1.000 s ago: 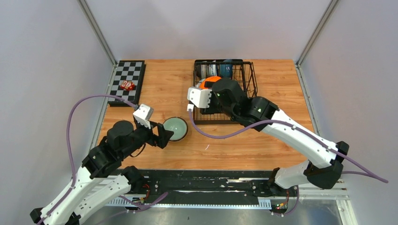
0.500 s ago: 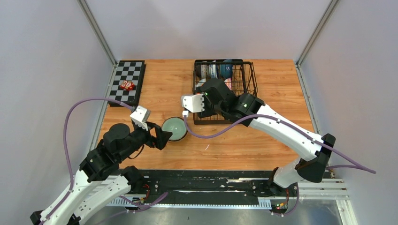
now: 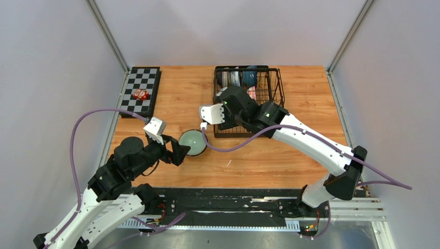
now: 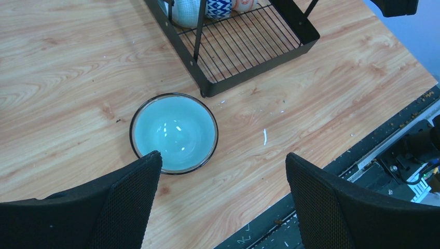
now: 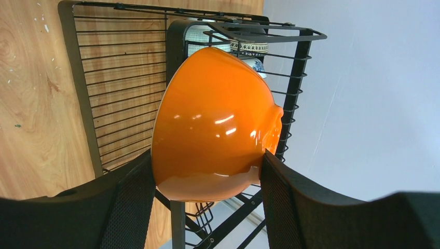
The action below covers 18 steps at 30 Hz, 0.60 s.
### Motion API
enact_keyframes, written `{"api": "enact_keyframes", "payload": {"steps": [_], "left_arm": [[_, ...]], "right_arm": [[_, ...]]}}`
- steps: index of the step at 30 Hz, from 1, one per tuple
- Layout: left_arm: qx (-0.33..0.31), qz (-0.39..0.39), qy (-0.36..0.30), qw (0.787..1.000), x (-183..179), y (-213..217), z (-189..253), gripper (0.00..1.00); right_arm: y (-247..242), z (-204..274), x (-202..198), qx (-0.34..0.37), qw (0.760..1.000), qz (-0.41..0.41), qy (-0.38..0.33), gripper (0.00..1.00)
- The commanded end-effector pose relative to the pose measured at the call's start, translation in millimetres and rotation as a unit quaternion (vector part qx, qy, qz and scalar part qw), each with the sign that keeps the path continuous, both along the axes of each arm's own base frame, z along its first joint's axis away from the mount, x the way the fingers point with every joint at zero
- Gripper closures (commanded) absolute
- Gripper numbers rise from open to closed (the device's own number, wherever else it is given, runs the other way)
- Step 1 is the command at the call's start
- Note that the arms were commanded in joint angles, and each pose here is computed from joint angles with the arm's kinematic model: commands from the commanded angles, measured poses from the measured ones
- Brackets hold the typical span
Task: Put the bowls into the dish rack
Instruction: Turn the bowl upside down on the dish rack.
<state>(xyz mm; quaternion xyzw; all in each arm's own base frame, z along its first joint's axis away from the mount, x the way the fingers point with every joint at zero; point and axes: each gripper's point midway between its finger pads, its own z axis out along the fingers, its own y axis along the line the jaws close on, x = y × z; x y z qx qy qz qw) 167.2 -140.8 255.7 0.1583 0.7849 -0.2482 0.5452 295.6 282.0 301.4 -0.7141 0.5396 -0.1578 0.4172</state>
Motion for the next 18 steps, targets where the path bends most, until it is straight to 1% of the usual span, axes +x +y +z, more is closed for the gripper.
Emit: {"api": "enact_keyframes", "payload": {"steps": [1, 3, 6, 13, 15, 18], "left_arm": [[0.002, -0.003, -0.001, 1.000, -1, 0, -3, 0.10], [0.003, -0.002, -0.001, 1.000, -1, 1, -3, 0.10], [0.003, 0.000, -0.002, 1.000, 0, 1, -3, 0.10], [0.005, 0.002, -0.002, 1.000, 0, 2, -3, 0.10], [0.004, 0.003, -0.001, 1.000, 0, 2, -3, 0.10], [0.005, 0.003, -0.001, 1.000, 0, 2, -3, 0.09]], "right_arm": [[-1, 3, 5, -0.010, 1.000, 0.002, -0.005, 0.97], [-2, 0, 6, -0.012, 1.000, 0.000, -0.002, 0.97], [-4, -5, 5, -0.019, 1.000, -0.001, 0.002, 0.89], [-5, -9, 5, -0.021, 1.000, -0.006, 0.005, 0.75], [-5, -9, 5, -0.021, 1.000, -0.006, 0.004, 0.68], [-6, -11, 4, -0.021, 1.000, -0.007, 0.007, 0.56]]}}
